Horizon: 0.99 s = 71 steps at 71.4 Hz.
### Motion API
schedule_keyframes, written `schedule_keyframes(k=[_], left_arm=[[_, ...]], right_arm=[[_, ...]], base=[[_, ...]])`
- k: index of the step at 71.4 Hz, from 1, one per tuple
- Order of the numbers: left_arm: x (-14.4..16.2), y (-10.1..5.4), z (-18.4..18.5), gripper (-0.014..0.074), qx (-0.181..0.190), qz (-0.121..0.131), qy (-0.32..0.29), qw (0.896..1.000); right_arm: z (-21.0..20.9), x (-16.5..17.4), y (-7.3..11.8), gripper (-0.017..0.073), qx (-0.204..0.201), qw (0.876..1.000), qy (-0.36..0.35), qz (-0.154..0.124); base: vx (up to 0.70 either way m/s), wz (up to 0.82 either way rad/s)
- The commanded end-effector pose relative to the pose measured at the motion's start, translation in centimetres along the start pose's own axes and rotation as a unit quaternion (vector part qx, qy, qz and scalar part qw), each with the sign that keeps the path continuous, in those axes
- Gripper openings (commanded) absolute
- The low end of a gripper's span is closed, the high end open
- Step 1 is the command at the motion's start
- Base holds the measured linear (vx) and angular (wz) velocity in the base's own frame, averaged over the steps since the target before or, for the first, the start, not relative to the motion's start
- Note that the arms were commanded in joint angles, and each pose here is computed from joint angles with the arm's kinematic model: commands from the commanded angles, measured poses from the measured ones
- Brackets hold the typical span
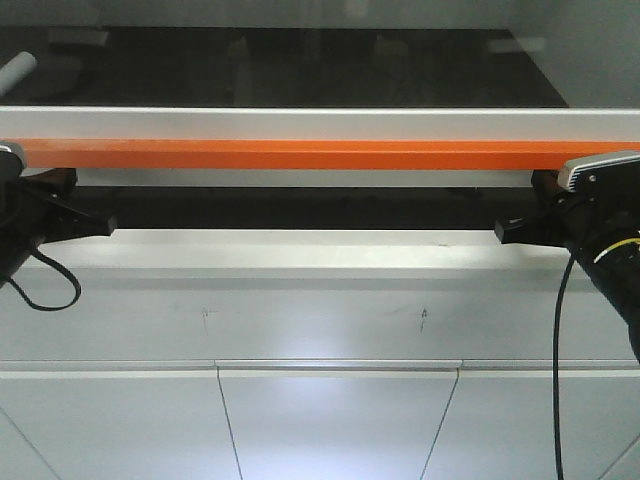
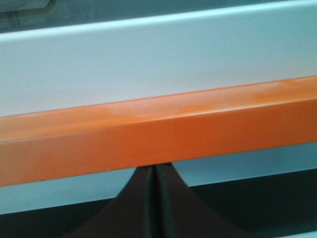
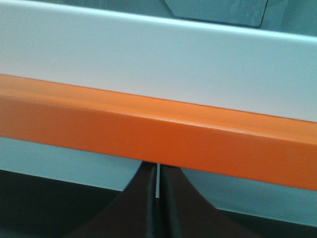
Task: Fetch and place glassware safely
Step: 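Lift the sash upward with both grippers to open the hood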
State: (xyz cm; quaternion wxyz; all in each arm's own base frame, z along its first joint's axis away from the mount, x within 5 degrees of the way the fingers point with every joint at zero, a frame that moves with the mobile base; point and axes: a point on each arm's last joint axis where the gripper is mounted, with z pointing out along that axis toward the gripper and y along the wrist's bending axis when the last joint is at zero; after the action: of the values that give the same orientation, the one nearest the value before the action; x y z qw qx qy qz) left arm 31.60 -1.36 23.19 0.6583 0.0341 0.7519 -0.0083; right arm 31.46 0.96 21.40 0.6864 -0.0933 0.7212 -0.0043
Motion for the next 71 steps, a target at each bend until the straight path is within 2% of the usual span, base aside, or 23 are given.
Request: schedule_keyframes(k=[1, 16, 38, 59, 71], left_arm=[[-8.0, 0.2, -1.8, -0.0007, -0.006, -0.003, -0.210, 0.978], [-10.9, 0.3, -2.8, -0.0007, -0.007, -0.001, -0.227, 0.974], [-15.5, 0.4, -5.7, -0.0007, -0.009, 0.002, -0.274, 0.962], [-16.5, 0.4, -7.2, -0.0007, -0.009, 0.004, -0.250, 0.968], [-16.8, 0.4, -7.8, -0.0007, -0.010, 0.004, -0.243, 0.970]], right_arm=[[-1.0, -6.4, -0.6, -0.0001, 0.013, 0.984, -0.175, -0.013], [-2.4, -8.5, -0.7, -0.0001, 0.018, 0.981, -0.193, -0.017], [-4.3, -13.0, -1.3, -0.0001, 0.027, 0.975, -0.221, -0.019], [-5.4, -14.6, -1.3, -0.0001, 0.029, 0.976, -0.213, -0.025], [-5.7, -14.7, -1.3, -0.0001, 0.022, 0.979, -0.205, -0.003]], base=[[0.00, 0.00], [0.00, 0.00], [0.00, 0.00], [0.00, 0.00], [0.00, 0.00]])
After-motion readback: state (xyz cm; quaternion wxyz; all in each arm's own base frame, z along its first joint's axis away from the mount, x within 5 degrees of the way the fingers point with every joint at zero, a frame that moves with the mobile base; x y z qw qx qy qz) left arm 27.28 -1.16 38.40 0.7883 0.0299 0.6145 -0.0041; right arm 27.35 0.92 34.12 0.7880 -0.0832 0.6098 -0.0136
